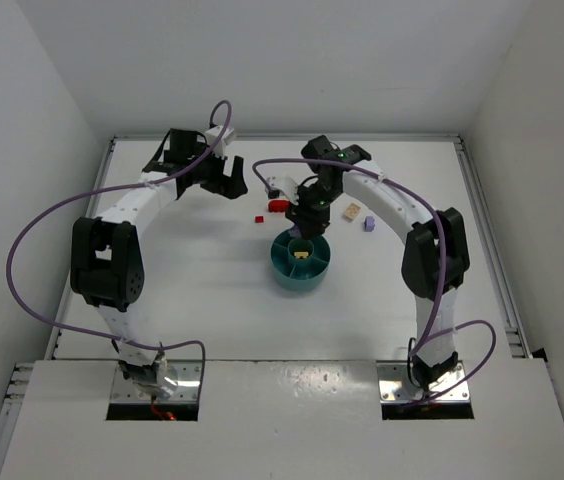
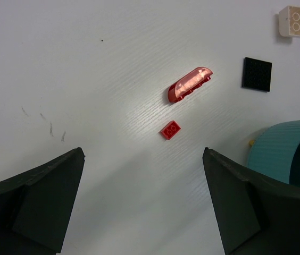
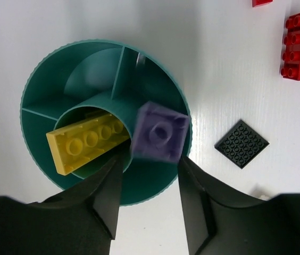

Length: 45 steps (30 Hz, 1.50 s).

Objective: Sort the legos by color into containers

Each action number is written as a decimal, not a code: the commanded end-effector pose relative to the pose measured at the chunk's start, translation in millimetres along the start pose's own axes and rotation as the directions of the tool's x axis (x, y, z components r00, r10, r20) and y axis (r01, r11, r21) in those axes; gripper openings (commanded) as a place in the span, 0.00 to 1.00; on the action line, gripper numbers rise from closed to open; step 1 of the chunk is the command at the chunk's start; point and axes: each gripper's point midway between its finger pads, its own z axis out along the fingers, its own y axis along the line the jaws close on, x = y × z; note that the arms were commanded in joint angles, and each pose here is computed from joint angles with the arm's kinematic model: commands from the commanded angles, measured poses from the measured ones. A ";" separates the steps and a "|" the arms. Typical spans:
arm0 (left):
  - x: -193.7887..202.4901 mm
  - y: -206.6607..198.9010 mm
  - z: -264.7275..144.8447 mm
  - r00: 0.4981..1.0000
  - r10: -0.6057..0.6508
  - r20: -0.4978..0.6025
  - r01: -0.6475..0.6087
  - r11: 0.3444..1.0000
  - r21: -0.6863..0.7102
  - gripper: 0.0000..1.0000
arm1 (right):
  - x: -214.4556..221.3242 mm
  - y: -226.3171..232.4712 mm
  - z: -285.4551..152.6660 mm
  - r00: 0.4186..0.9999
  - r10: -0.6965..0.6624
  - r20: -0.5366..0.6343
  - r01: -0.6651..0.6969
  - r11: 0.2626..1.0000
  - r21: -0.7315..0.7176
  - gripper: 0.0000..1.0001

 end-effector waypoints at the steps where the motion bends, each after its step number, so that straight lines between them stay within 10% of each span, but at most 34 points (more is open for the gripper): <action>1: -20.1 0.1 -8.7 0.998 0.020 0.055 -0.020 1.000 -0.009 1.00 | -15.8 -4.9 -7.5 0.998 -0.040 0.040 0.039 0.999 0.023 0.46; 11: -19.0 1.5 -5.7 0.998 0.020 0.055 -0.020 1.000 -0.009 1.00 | -28.0 -39.8 -40.6 0.981 0.137 0.140 -0.163 0.968 0.193 0.49; 19: -24.4 0.9 -8.3 0.997 0.029 0.071 -0.028 1.000 -0.011 1.00 | 98.8 -86.4 -53.6 0.739 0.655 0.159 -0.665 0.670 0.330 0.44; 29: -23.3 1.5 -5.3 0.997 0.010 0.071 -0.009 1.000 -0.010 1.00 | 189.8 -86.7 -39.3 0.476 0.866 0.153 -0.832 0.387 0.398 0.51; 41: -16.8 2.9 -8.4 0.998 0.006 0.061 -0.004 1.000 -0.030 1.00 | 197.6 -125.5 -17.4 0.427 0.887 0.176 -0.863 0.341 0.374 0.51; 45: -16.6 4.5 -8.5 0.998 0.006 0.060 -0.004 0.999 -0.039 1.00 | 202.7 -125.7 -15.3 0.423 0.890 0.169 -0.865 0.342 0.366 0.38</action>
